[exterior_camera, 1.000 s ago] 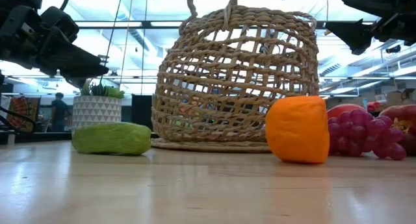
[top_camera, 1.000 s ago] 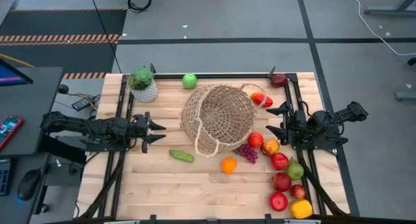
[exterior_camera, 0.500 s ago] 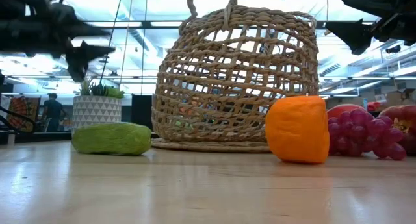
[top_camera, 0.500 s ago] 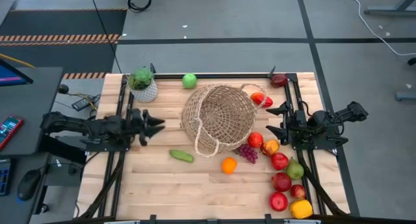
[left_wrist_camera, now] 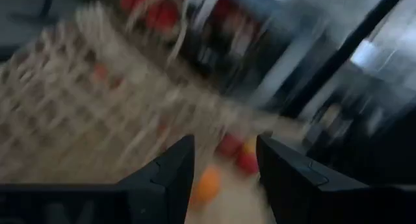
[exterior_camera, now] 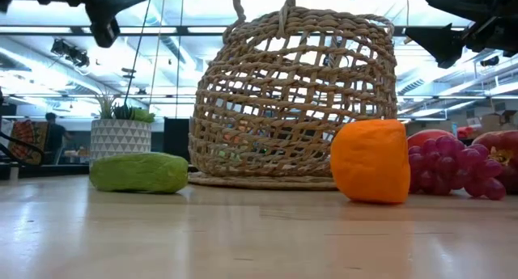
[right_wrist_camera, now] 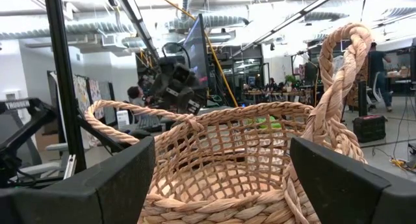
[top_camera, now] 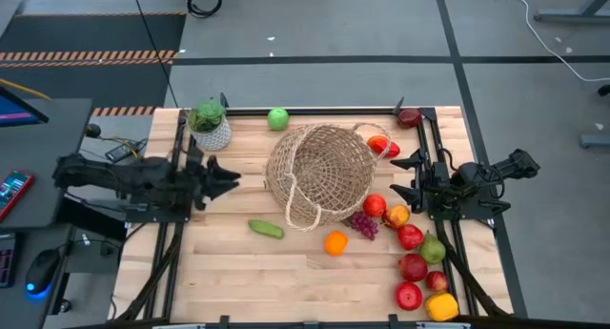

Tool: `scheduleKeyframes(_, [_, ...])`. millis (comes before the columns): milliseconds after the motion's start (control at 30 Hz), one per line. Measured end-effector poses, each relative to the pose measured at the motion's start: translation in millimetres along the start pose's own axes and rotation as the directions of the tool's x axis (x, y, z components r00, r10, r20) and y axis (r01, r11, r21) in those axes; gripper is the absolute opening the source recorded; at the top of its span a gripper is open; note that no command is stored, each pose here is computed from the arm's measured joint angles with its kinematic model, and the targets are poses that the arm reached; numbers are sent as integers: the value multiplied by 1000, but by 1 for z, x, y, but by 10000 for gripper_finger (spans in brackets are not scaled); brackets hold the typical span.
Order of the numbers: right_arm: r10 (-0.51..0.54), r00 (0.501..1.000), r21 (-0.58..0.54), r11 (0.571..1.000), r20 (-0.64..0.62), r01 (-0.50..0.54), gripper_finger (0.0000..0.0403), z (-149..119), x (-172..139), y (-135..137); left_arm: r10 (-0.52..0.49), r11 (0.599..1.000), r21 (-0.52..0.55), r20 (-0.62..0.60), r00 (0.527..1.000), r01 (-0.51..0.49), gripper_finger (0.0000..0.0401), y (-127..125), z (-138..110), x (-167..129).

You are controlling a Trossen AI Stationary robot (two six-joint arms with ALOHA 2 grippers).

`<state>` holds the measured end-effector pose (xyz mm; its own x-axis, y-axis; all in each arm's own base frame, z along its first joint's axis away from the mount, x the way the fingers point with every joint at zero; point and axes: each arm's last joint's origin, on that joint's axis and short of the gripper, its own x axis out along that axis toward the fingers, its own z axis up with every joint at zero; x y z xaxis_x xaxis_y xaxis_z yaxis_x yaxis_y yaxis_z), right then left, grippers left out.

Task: Build produce basket
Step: Put the green cucumber into the woven basket

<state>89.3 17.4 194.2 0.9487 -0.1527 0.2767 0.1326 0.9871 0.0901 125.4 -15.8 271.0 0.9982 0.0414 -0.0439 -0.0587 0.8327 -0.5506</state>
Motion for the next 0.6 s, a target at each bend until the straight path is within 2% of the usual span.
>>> scheduleKeyframes(67, [0,1000,0,1000,0,0,360,0,0,0,82,996,52,-136,987,-76,172,-2,-1,7])
scheduleKeyframes(133, [0,1000,0,1000,0,0,360,0,0,0,171,983,109,-254,952,-148,172,1,-8,16])
scheduleKeyframes(200, [0,1000,0,1000,0,0,360,0,0,0,211,975,136,-318,924,-176,176,2,-13,25])
scheduleKeyframes(267, [0,1000,0,1000,0,0,360,0,0,0,205,976,150,-390,898,-158,187,2,-20,34])
scheduleKeyframes(400, [0,1000,0,1000,0,0,360,0,0,0,220,973,177,-541,812,-146,233,9,-42,53])
scheduleKeyframes(600, [0,1000,1,1000,0,0,360,0,0,0,265,957,272,-673,691,-103,308,20,-70,74])
